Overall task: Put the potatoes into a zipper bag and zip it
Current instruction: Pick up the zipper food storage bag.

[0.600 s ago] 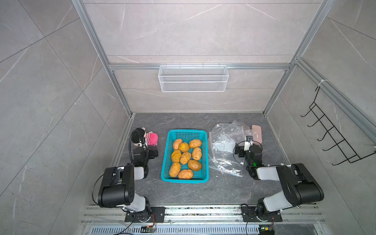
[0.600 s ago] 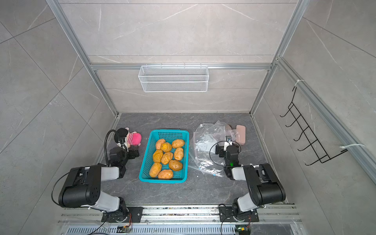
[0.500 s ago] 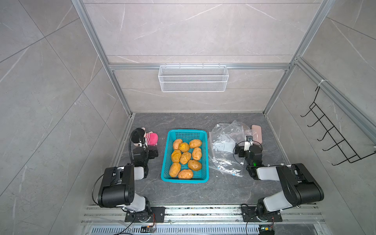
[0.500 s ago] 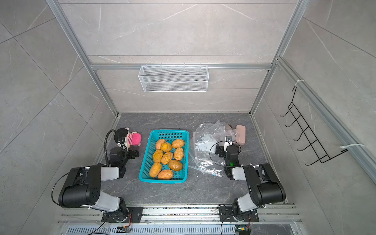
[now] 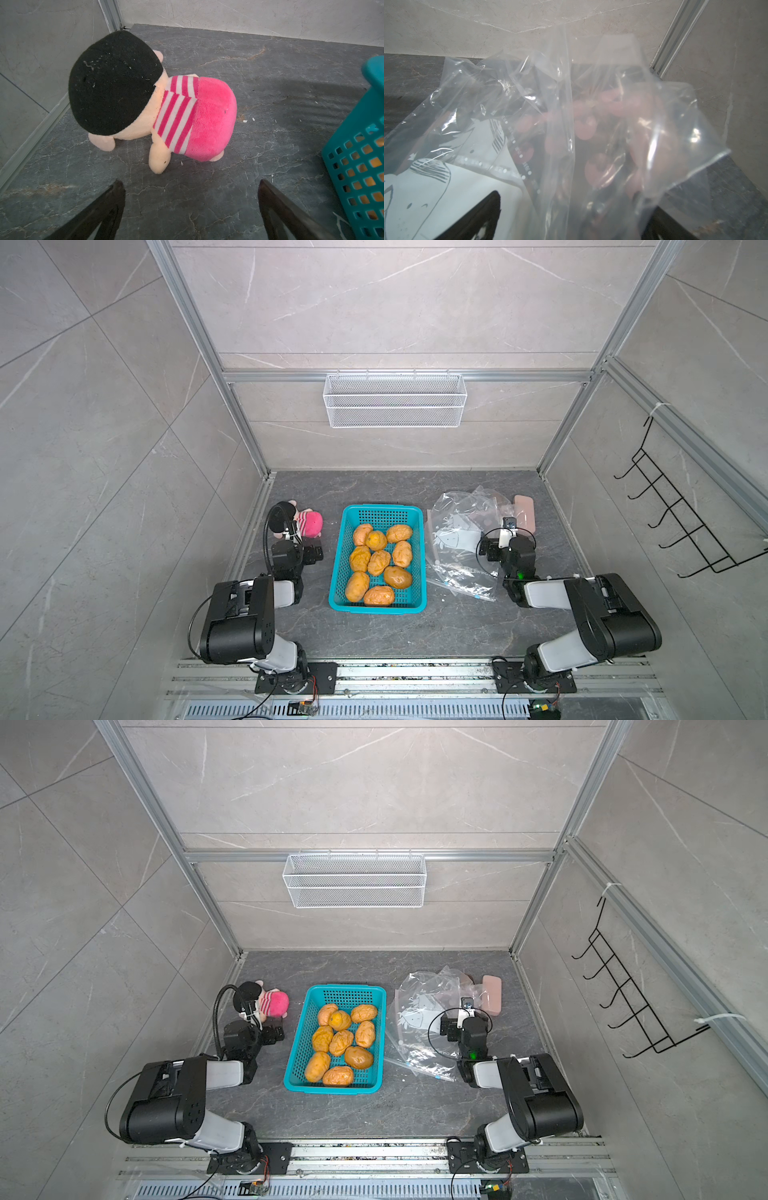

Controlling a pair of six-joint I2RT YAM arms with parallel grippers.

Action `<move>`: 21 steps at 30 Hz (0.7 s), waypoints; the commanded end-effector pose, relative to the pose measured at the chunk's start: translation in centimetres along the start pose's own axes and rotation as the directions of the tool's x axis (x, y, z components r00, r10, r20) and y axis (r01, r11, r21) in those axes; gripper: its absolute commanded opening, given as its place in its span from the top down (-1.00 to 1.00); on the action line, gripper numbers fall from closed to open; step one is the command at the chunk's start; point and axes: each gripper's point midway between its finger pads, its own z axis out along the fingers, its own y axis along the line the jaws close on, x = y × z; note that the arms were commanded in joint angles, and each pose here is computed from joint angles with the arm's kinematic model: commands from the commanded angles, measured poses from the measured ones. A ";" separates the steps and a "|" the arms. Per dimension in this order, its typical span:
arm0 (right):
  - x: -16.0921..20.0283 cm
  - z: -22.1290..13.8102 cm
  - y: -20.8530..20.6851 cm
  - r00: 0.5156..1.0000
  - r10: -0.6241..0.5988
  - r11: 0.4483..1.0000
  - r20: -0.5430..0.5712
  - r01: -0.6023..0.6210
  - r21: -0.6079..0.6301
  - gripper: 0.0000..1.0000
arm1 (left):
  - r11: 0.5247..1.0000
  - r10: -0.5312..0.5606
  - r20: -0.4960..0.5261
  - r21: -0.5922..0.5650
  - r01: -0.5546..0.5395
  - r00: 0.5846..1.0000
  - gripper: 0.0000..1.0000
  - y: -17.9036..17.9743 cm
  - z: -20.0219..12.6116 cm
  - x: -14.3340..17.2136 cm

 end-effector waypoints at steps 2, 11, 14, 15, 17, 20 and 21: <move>-0.1 0.1 0.0 1.000 0.017 1.000 0.003 -0.017 -0.003 -0.98 | 1.000 -0.006 0.037 0.012 0.005 0.999 -1.00 -0.2 0.1 -1.1; -0.2 0.1 0.0 1.000 0.017 1.000 0.005 -0.017 -0.002 -0.98 | 1.000 -0.005 0.038 0.011 0.004 0.999 -1.00 -0.3 0.0 -1.1; -0.2 0.1 0.0 1.000 0.018 1.000 0.005 -0.018 -0.001 -0.98 | 1.000 -0.003 0.039 0.013 0.003 0.999 -1.00 -0.3 0.1 -1.1; -0.2 0.1 0.0 1.000 0.017 1.000 0.004 -0.017 -0.002 -0.98 | 1.000 -0.004 0.037 0.010 0.003 0.999 -1.00 -0.2 0.0 -1.1; -0.2 0.1 0.0 1.000 0.019 1.000 0.004 -0.019 -0.002 -0.98 | 1.000 -0.005 0.037 0.012 0.005 0.999 -1.00 -0.3 0.1 -1.1; -0.2 0.1 0.0 1.000 0.019 1.000 0.004 -0.019 -0.002 -0.98 | 1.000 -0.005 0.037 0.014 0.005 0.999 -1.00 -0.3 0.1 -1.1; -0.2 0.1 0.0 1.000 0.019 1.000 0.003 -0.019 -0.002 -0.98 | 1.000 -0.006 0.037 0.013 0.005 0.999 -1.00 -0.3 0.1 -1.1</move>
